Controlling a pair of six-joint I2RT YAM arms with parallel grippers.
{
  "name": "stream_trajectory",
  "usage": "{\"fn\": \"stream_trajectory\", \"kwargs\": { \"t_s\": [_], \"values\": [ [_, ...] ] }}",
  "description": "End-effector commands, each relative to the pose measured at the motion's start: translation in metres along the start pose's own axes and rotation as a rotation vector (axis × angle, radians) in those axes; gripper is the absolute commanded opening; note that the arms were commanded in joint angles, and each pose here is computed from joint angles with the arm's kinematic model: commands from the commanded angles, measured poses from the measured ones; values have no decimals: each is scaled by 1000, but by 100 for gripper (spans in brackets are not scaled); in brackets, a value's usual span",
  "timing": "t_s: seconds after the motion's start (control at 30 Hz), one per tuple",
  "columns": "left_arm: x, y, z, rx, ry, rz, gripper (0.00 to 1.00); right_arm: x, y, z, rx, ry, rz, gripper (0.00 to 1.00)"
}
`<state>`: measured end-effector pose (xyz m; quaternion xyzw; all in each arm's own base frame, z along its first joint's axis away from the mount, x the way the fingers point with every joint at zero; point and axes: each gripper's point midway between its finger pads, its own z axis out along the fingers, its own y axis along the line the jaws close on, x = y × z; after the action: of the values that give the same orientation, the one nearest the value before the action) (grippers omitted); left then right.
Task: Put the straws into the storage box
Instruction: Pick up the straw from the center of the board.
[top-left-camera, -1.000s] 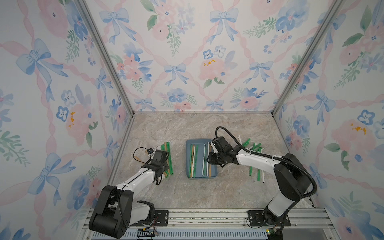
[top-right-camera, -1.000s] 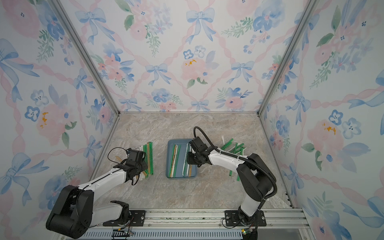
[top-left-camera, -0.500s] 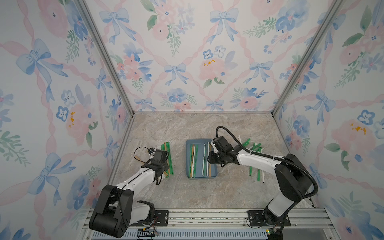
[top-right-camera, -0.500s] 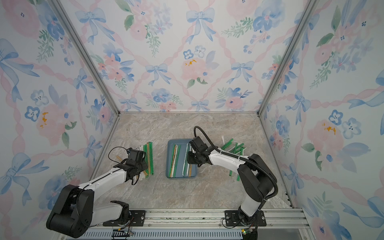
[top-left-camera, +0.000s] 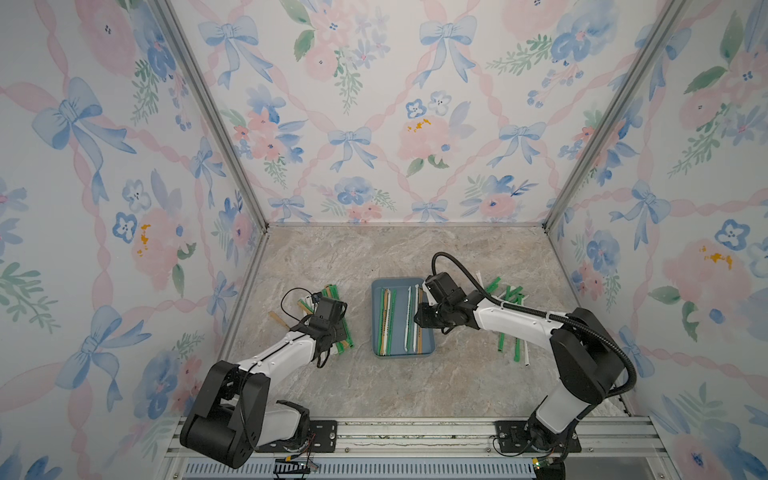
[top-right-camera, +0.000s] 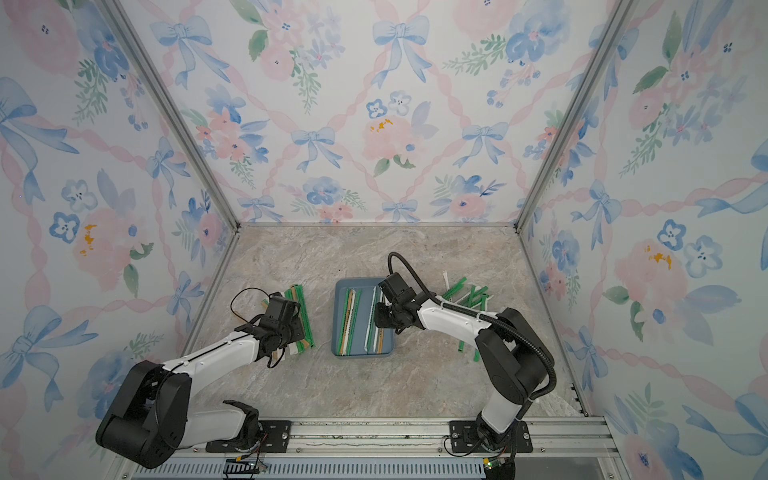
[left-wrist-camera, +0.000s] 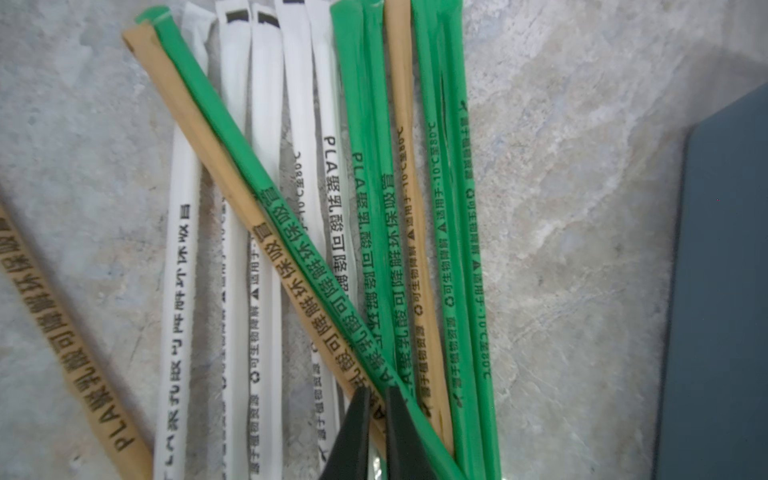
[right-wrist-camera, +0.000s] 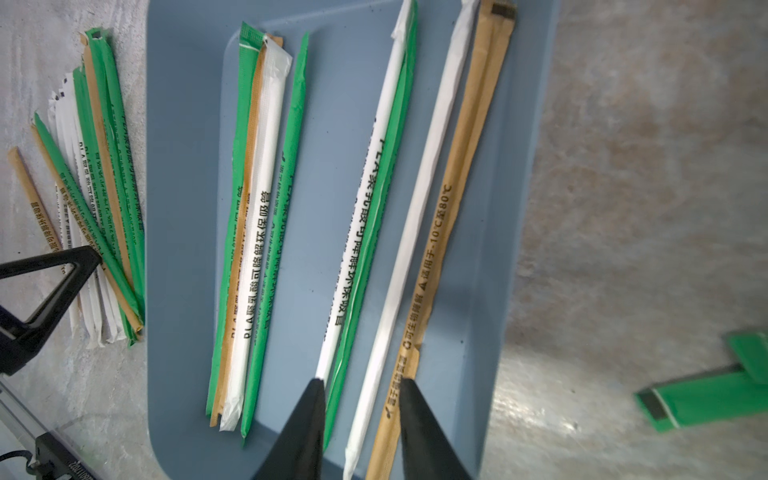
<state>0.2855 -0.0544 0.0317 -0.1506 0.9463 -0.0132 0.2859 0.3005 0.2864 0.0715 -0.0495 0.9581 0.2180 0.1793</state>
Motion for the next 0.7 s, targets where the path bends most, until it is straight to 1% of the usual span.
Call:
{"fn": "stream_trajectory", "kwargs": {
  "t_s": [0.0,0.2,0.43,0.67],
  "values": [
    [5,0,2,-3,22,24,13,0,-10,-8,26,-4,5,33],
    [8,0,-1,3,17,25,14,0,-14,-8,35,-3,12,33],
    [15,6,-1,-9,19,-22,22,0,-16,-8,39,-2,15,33],
    [16,8,3,-30,29,-22,24,1,-20,-7,44,1,22,33]
  ]
}}
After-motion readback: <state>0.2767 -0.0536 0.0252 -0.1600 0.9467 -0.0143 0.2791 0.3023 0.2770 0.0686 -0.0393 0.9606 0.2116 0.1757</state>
